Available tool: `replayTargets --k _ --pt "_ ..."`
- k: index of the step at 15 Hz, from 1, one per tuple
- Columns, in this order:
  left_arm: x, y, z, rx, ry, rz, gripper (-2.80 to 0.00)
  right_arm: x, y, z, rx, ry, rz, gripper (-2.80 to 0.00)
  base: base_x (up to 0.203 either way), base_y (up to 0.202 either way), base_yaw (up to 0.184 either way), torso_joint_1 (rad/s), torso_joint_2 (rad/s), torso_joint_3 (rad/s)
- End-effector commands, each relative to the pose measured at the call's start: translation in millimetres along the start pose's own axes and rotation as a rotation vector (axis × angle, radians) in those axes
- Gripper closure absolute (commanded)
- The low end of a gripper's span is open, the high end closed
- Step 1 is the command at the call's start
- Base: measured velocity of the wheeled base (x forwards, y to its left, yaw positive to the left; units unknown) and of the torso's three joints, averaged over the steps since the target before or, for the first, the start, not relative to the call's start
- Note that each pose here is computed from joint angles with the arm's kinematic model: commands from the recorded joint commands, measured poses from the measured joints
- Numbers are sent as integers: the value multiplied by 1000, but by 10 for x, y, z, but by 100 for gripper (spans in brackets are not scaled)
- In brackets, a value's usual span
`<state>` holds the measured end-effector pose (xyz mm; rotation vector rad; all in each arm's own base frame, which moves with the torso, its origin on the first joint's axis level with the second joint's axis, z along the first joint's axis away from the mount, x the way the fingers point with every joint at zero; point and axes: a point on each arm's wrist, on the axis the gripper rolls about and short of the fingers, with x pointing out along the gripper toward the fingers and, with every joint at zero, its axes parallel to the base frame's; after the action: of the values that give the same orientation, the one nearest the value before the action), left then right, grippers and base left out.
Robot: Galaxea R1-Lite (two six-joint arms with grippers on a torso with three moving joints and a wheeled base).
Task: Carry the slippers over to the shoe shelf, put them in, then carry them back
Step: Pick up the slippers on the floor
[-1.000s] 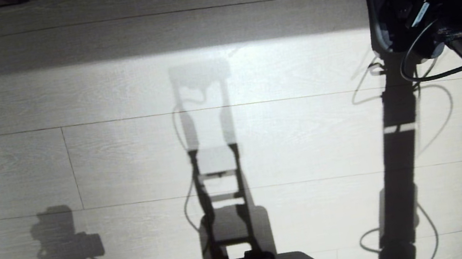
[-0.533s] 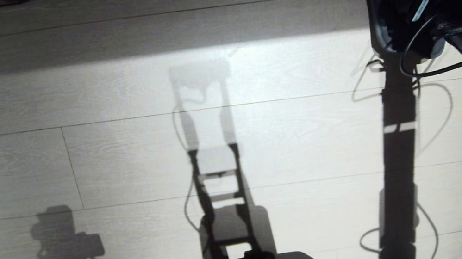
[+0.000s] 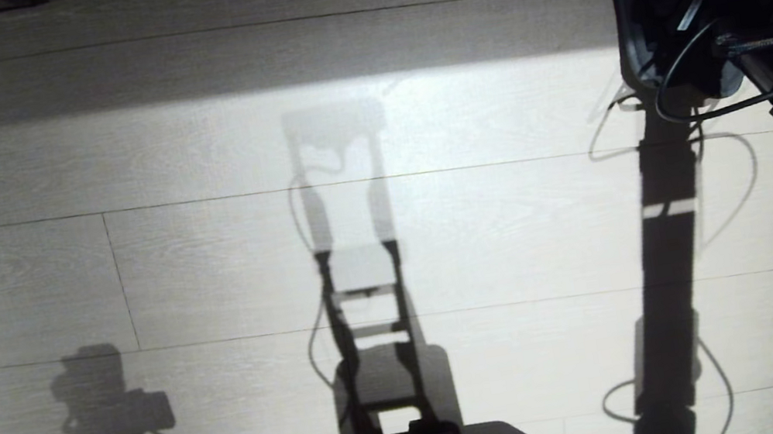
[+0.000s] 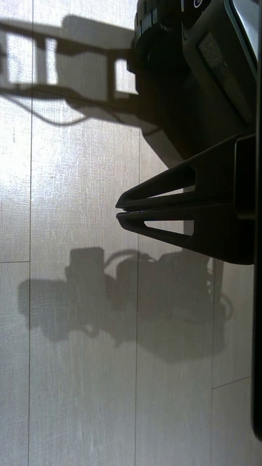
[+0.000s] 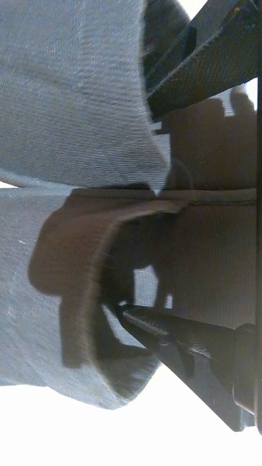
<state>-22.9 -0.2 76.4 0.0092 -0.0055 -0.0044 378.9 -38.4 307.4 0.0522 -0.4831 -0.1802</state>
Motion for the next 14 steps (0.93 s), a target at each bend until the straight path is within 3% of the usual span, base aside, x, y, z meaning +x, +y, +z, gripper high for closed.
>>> replayTargets --k 1,14 --pt "1 0 0 0 1 0 0 78 3 -106 -1 1 1 -280 0 0 0 0 0 0" --pt "0 0 0 0 -1 0 0 265 20 -147 1 -48 4 -280 0 0 0 0 0 0"
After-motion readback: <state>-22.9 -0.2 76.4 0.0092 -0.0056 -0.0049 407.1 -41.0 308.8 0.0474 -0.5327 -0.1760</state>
